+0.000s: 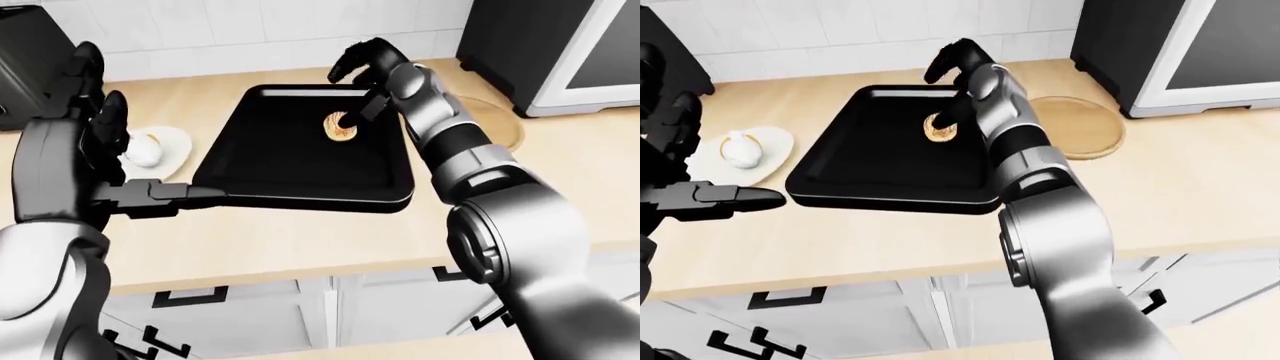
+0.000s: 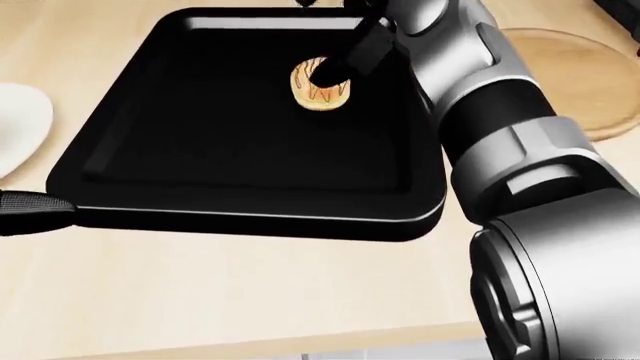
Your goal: Move the dessert items from the plate to the tray.
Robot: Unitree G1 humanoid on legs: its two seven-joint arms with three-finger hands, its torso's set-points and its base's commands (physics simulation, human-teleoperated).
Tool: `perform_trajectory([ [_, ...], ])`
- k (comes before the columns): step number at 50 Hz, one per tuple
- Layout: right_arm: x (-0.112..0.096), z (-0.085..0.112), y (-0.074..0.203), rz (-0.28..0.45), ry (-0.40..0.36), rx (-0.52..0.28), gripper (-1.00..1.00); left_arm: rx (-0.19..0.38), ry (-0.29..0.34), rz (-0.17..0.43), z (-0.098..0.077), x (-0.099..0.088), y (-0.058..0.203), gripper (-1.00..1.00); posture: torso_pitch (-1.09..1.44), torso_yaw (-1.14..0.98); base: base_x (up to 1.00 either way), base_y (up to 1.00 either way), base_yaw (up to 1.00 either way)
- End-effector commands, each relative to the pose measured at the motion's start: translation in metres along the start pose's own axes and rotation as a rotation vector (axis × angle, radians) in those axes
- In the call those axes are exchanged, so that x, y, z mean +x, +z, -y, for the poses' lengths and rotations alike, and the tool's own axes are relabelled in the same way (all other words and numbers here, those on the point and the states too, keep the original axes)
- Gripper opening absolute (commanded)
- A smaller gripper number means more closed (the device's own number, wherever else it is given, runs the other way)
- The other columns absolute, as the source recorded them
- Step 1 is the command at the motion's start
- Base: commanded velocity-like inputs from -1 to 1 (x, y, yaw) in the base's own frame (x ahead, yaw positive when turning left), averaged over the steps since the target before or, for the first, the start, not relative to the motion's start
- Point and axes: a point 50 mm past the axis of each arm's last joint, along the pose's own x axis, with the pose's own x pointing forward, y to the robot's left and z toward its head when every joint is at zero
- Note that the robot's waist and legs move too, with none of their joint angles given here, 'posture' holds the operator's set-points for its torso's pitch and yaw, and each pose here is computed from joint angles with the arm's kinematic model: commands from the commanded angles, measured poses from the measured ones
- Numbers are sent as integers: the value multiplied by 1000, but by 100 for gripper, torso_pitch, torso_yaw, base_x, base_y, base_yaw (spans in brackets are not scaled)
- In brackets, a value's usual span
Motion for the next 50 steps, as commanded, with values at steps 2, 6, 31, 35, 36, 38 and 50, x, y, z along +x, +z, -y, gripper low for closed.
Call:
perform_trajectory([
  [2, -4, 21, 26, 94, -62, -12, 100, 11, 21, 69, -4, -2, 11, 100, 0, 0, 0, 0, 0],
  [6, -3, 17, 22, 74, -27, -27, 100, 12, 31, 59, -8, 7, 14, 100, 0, 0, 0, 0, 0],
  [31, -23, 92, 46, 229, -216, 473, 100, 543, 157, -4, -46, 178, 48, 100, 0, 0, 0, 0, 0],
  [35, -28, 106, 43, 235, -246, 492, 100, 744, 166, -49, -59, 189, 47, 100, 0, 0, 0, 0, 0],
  [36, -28, 107, 45, 238, -256, 491, 100, 784, 197, -52, -64, 190, 47, 100, 0, 0, 0, 0, 0],
  [38, -28, 105, 44, 238, -251, 482, 100, 921, 172, -39, -65, 193, 41, 100, 0, 0, 0, 0, 0],
  [50, -28, 104, 48, 253, -247, 471, 100, 1268, 118, -35, -64, 197, 40, 100, 0, 0, 0, 0, 0],
])
